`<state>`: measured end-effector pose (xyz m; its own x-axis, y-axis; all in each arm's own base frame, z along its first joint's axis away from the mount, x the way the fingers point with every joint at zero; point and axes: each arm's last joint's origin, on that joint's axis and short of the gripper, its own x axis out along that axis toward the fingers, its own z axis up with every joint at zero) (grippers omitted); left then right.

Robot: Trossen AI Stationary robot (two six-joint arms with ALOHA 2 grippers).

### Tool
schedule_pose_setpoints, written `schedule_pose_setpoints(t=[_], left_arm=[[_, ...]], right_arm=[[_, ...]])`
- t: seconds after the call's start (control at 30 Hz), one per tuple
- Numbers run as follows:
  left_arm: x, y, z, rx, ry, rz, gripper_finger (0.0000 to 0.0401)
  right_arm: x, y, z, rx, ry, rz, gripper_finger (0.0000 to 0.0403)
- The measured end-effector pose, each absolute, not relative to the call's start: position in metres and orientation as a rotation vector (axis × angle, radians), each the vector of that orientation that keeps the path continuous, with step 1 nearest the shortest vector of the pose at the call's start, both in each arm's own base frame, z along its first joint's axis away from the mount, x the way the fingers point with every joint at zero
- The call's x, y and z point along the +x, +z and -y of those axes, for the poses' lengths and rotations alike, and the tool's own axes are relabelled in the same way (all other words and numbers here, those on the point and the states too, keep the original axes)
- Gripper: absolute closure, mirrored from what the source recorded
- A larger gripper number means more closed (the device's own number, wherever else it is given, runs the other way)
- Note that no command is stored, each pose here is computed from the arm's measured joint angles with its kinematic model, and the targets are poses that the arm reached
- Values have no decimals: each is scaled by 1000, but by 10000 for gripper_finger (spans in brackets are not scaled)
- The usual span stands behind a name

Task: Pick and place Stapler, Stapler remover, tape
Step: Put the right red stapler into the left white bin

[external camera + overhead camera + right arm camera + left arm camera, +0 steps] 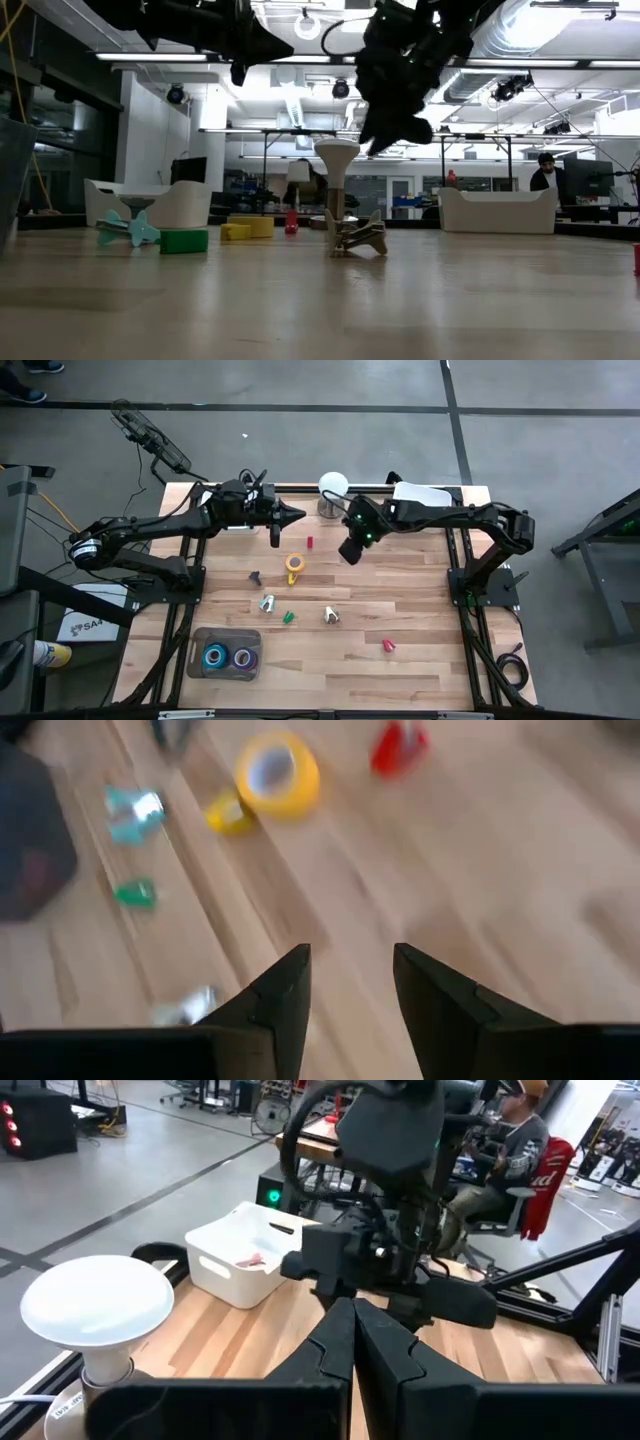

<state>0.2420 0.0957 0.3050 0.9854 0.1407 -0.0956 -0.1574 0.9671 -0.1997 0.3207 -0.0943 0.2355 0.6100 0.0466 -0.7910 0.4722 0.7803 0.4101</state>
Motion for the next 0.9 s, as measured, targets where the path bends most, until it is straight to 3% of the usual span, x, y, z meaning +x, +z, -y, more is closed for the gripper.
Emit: schedule_pose_setpoints(t=[0.23, 0.5, 0.7, 0.9], left_arm=[[242, 304, -96, -189, 150, -88, 389], [242, 304, -94, -146, 98, -94, 293], [242, 299, -93, -171, 55, -145, 228], [241, 294, -90, -190, -13, -202, 207]], right_arm=[[302, 223, 73, 743, -311, -1179, 225], [291, 219, 14, 846, -309, -1434, 166], [286, 216, -37, 914, -410, -1507, 159], [272, 193, -92, 1023, -484, -1516, 159]])
